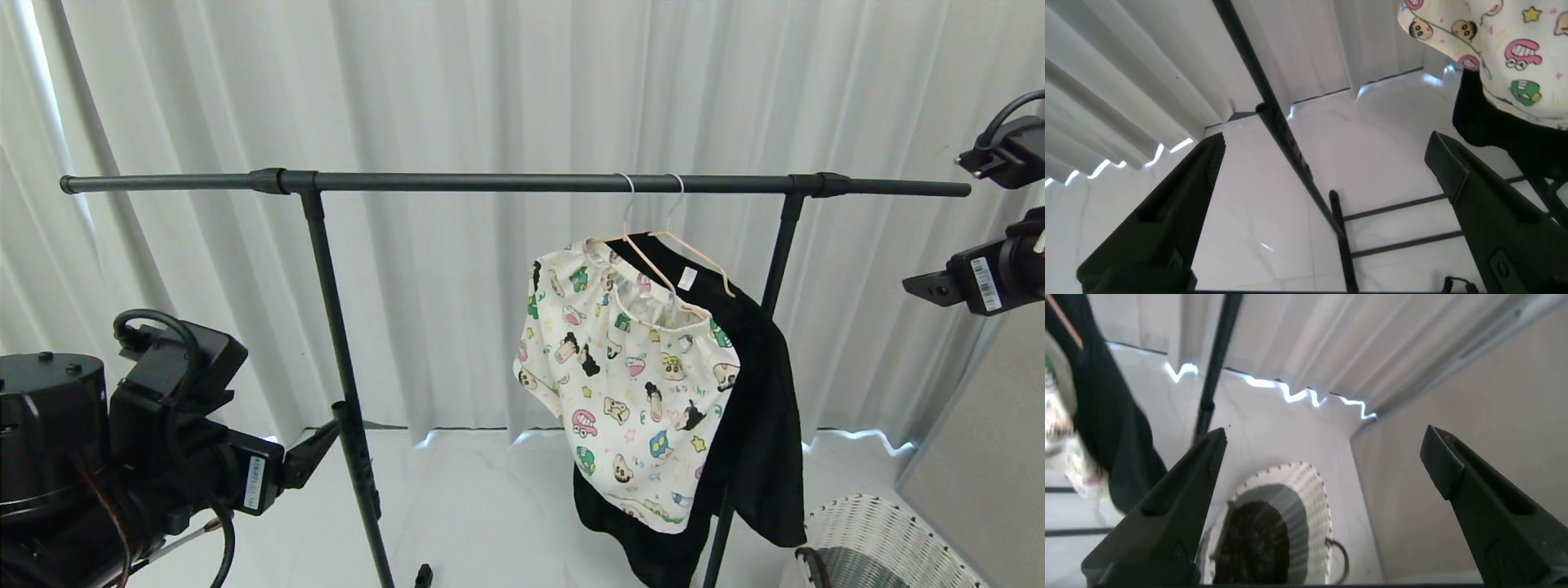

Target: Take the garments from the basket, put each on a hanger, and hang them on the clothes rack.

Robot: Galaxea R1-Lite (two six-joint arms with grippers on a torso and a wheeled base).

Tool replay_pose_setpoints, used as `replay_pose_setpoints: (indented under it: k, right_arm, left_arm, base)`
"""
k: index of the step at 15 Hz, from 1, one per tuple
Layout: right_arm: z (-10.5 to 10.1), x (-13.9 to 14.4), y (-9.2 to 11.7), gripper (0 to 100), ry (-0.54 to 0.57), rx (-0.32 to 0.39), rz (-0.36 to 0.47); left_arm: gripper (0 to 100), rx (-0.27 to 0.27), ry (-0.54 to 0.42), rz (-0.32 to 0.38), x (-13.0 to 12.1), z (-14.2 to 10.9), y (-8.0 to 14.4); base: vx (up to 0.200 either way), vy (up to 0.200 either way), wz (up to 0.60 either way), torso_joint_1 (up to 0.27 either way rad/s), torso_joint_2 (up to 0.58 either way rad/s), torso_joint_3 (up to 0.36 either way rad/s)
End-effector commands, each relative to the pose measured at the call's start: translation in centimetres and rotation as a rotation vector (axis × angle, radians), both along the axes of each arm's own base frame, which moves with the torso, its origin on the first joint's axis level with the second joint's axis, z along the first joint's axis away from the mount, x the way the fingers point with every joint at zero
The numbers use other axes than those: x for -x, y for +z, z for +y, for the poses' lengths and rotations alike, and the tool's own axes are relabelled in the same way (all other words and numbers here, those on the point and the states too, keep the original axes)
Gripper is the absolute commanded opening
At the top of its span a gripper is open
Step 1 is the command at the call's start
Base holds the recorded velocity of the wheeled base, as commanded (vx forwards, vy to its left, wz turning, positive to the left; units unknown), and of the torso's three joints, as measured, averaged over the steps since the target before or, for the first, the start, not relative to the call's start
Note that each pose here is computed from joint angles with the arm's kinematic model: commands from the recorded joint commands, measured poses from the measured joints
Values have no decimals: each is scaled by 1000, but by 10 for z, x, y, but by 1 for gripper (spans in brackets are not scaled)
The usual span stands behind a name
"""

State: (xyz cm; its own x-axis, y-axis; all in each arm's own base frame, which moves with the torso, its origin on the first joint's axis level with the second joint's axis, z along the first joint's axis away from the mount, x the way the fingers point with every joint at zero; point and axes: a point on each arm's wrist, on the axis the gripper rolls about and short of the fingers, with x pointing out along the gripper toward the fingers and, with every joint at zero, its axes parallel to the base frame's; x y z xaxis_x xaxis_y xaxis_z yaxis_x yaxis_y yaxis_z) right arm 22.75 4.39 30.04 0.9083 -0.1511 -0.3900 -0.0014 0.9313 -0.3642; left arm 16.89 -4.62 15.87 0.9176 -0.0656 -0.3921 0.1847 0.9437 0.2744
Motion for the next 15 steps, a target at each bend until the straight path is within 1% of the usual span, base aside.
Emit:
replay_pose_setpoints:
  k: [1,9,15]
  right_arm:
    - [0,-1,-1,100,-1,1,3]
    - [-10,-2,-1,100,-50,5,2]
    - [-11,-1,-3,100,-55,7,10]
  left_arm:
    - [100,0,0,-1,0,0,0]
    - [100,1,0,-4,0,0,1]
    - [100,0,0,-1,0,0,0]
  base:
    - [-200,0,0,2,2,2]
    - [-200,0,0,2,4,3]
    - [-200,0,0,-1,2,2]
